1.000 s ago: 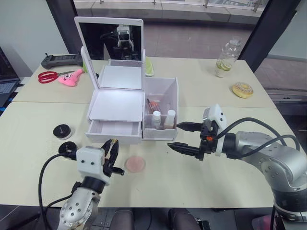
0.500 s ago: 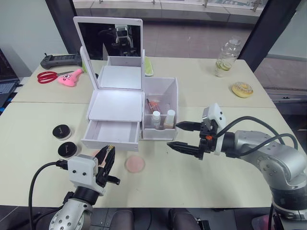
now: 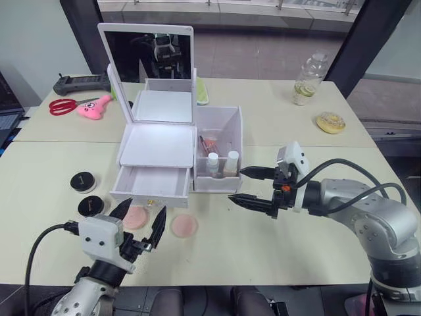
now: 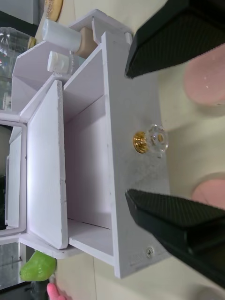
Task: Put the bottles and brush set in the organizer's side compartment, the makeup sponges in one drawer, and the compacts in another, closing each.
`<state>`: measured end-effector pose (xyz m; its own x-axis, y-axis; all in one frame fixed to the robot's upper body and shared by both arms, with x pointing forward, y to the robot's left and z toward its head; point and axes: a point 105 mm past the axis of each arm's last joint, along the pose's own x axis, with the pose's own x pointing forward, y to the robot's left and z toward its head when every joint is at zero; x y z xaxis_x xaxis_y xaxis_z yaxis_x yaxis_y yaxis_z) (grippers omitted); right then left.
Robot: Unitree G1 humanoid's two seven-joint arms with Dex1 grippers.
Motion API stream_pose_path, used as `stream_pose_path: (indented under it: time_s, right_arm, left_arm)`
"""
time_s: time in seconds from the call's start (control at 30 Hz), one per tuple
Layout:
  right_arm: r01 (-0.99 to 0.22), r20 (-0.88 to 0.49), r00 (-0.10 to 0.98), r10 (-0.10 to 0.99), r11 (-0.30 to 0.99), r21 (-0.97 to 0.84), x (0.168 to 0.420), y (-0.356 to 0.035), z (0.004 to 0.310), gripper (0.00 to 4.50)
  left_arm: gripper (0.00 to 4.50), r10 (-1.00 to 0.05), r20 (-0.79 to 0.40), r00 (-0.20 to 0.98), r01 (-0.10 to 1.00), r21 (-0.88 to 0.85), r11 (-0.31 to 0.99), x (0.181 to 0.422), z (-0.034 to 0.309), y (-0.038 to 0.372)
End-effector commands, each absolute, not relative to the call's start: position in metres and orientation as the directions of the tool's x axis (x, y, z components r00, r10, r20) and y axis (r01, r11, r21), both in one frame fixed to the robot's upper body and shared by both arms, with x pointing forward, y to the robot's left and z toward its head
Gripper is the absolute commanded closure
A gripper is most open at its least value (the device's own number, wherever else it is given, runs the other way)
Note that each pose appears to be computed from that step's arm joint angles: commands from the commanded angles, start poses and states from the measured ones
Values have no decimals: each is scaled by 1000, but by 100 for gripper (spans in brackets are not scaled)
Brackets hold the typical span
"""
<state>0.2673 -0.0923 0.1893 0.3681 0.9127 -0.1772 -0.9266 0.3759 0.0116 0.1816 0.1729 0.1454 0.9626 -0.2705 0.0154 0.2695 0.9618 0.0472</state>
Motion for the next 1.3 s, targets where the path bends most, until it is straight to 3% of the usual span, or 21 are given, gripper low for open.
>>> stream_pose_path:
  time_s: [0.03,0.2,0.4,0.53,0.63,0.77,1.0,1.3]
  right_arm:
    - [-921,-150,389,909,389,-33,268,-104,200,0]
    - [-899,-180,435,882,437,-27,264,-134,190,0]
    - [-879,-107,473,875,477,12,261,-166,189,0]
    - [-863,-194,417,888,454,223,229,-210,171,0]
    - [-830,-202,427,881,471,299,215,-236,168,0]
    - [-792,-206,513,834,552,261,217,-258,169,0]
    - [-811,-174,528,831,554,189,226,-232,171,0]
    - [-913,-60,358,932,363,185,228,-156,197,0]
  left_arm:
    - [1,-374,9,928,373,42,927,159,161,182]
    - [1,-468,-186,864,465,-62,883,127,164,239]
    - [1,-304,-235,923,307,-25,951,121,168,327]
    - [1,-185,-233,955,202,50,978,122,174,379]
    - [1,-150,-214,965,165,56,985,127,179,395]
    - [1,-167,-239,957,188,70,980,130,174,396]
    - [1,-227,-243,943,247,54,967,141,171,385]
    - [1,-543,-307,782,560,-36,828,137,125,248]
